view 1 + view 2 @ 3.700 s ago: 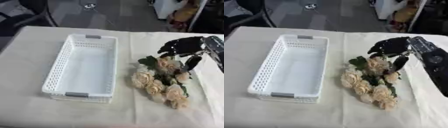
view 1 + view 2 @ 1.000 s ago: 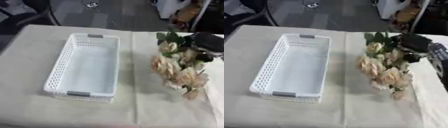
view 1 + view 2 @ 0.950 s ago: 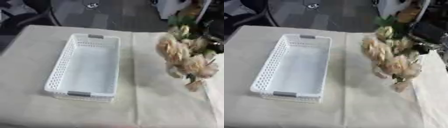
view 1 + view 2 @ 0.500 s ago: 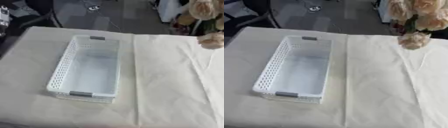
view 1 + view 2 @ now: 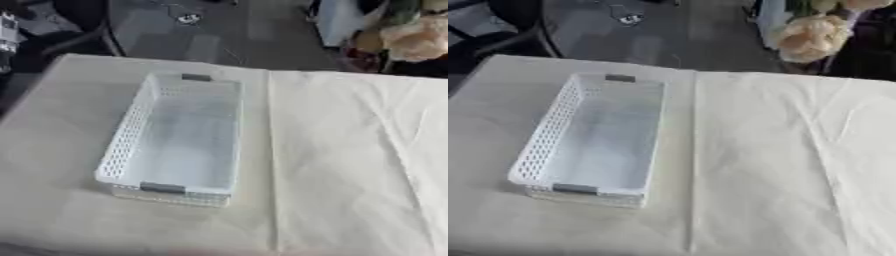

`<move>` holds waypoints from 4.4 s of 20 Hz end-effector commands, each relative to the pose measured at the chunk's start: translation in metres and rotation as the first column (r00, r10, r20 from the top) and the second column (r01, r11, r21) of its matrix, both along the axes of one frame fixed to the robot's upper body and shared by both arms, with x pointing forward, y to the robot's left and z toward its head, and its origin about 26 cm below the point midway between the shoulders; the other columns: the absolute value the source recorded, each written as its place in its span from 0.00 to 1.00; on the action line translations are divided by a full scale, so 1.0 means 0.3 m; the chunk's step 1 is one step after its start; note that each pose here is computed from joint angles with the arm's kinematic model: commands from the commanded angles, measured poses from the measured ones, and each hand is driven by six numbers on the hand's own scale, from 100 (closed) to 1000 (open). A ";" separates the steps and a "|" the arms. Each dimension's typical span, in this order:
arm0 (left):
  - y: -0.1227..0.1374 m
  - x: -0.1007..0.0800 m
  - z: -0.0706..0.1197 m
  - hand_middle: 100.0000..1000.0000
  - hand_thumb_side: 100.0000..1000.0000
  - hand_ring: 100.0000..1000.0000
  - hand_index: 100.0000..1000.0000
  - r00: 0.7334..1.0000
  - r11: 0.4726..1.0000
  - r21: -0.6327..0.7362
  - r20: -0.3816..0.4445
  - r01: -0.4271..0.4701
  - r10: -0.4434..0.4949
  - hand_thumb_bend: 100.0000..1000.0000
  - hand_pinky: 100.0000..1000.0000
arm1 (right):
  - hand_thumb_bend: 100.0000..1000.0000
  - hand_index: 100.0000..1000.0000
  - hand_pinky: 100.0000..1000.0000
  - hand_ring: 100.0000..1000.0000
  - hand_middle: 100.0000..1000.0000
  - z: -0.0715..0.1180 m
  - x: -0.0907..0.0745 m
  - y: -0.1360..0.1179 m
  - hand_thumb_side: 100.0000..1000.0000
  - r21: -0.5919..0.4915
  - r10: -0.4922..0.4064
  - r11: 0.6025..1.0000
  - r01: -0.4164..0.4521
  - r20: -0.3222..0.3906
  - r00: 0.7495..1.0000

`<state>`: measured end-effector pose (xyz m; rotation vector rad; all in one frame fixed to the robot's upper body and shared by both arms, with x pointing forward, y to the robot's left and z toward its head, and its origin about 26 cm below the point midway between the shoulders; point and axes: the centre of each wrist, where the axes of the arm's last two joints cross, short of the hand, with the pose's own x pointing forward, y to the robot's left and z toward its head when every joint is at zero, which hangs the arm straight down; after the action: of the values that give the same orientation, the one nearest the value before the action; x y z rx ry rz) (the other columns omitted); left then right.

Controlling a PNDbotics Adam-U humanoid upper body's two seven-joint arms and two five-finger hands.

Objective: Pick up objects on the table and place them in the box.

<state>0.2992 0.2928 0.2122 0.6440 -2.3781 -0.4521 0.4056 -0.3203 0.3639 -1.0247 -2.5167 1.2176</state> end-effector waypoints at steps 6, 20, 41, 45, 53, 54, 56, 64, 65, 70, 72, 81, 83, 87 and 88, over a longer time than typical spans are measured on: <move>-0.042 0.004 0.040 0.70 0.75 0.68 0.77 0.996 0.997 0.007 0.033 0.079 -0.079 0.00 0.53 | 0.00 0.17 0.00 0.22 0.16 -0.096 0.151 0.247 0.26 0.026 0.073 0.997 -0.070 -0.109 0.991; -0.144 0.028 0.089 0.71 0.76 0.68 0.77 0.966 0.969 -0.029 0.096 0.244 -0.240 0.00 0.53 | 0.00 0.95 0.85 0.89 0.89 -0.615 0.276 0.649 0.33 -0.396 -0.202 0.918 0.014 -0.436 0.877; -0.128 0.024 0.079 0.70 0.75 0.68 0.77 0.971 0.973 -0.002 0.062 0.233 -0.232 0.00 0.53 | 0.00 1.00 1.00 1.00 1.00 -0.527 0.218 0.592 0.46 -0.534 0.008 0.823 -0.193 -0.328 0.944; -0.117 0.022 0.074 0.70 0.75 0.68 0.77 0.975 0.976 0.003 0.055 0.216 -0.216 0.00 0.53 | 0.00 0.98 0.97 0.96 0.96 -0.299 0.165 0.493 0.02 -0.420 0.185 0.881 -0.217 -0.117 0.976; -0.089 0.016 0.063 0.70 0.75 0.68 0.77 0.984 0.985 0.011 0.042 0.170 -0.171 0.00 0.53 | 0.00 0.74 0.66 0.75 0.74 0.074 -0.049 0.251 0.00 -0.134 0.293 0.952 -0.277 0.122 0.948; -0.086 0.015 0.062 0.70 0.75 0.68 0.77 0.985 0.986 0.012 0.040 0.165 -0.166 0.00 0.53 | 0.00 0.77 0.68 0.78 0.77 0.095 -0.072 0.226 0.00 -0.094 0.293 0.955 -0.283 0.129 0.947; -0.080 0.014 0.060 0.69 0.75 0.68 0.77 0.987 0.988 0.013 0.039 0.156 -0.157 0.00 0.53 | 0.00 0.80 0.73 0.82 0.81 0.127 -0.116 0.175 0.00 -0.009 0.280 0.959 -0.283 0.159 0.947; -0.068 0.011 0.052 0.69 0.75 0.68 0.77 0.990 0.991 0.016 0.029 0.134 -0.134 0.00 0.53 | 0.00 0.71 0.61 0.69 0.66 0.145 -0.236 0.113 0.00 0.192 0.223 0.941 -0.280 0.274 0.935; -0.068 0.011 0.051 0.69 0.75 0.68 0.77 0.990 0.991 0.017 0.029 0.135 -0.135 0.00 0.53 | 0.00 0.59 0.46 0.55 0.51 0.146 -0.240 0.117 0.00 0.207 0.225 0.935 -0.289 0.287 0.931; -0.073 0.011 0.051 0.69 0.75 0.68 0.77 0.989 0.990 0.019 0.027 0.142 -0.143 0.00 0.53 | 0.00 0.42 0.24 0.37 0.32 0.134 -0.207 0.160 0.00 0.164 0.191 0.956 -0.244 0.284 0.939; -0.079 0.013 0.053 0.69 0.75 0.68 0.77 0.988 0.988 0.019 0.029 0.152 -0.152 0.00 0.53 | 0.00 0.42 0.22 0.36 0.32 0.101 -0.154 0.192 0.00 0.092 0.173 0.976 -0.197 0.222 0.960; -0.116 0.020 0.067 0.70 0.75 0.68 0.77 0.977 0.978 0.014 0.039 0.210 -0.211 0.00 0.53 | 0.00 0.43 0.05 0.34 0.32 -0.236 0.173 0.272 0.04 -0.171 0.053 0.981 -0.088 -0.201 0.978; -0.121 0.021 0.070 0.70 0.75 0.68 0.77 0.975 0.976 0.014 0.040 0.219 -0.219 0.00 0.53 | 0.00 0.43 0.05 0.34 0.32 -0.306 0.213 0.283 0.05 -0.212 0.021 0.974 -0.077 -0.255 0.967; -0.129 0.023 0.074 0.70 0.75 0.68 0.77 0.972 0.973 0.014 0.041 0.231 -0.232 0.00 0.53 | 0.00 0.43 0.05 0.34 0.31 -0.405 0.255 0.320 0.08 -0.253 -0.022 0.966 -0.060 -0.308 0.951; -0.131 0.023 0.074 0.70 0.75 0.68 0.77 0.971 0.972 0.015 0.041 0.234 -0.235 0.00 0.53 | 0.00 0.43 0.05 0.34 0.31 -0.425 0.261 0.334 0.08 -0.260 -0.029 0.964 -0.057 -0.314 0.949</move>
<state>0.3082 0.2563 0.2262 0.3915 -2.4725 -0.5447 0.4810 -0.2221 0.2262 -0.7444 -2.1536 1.6024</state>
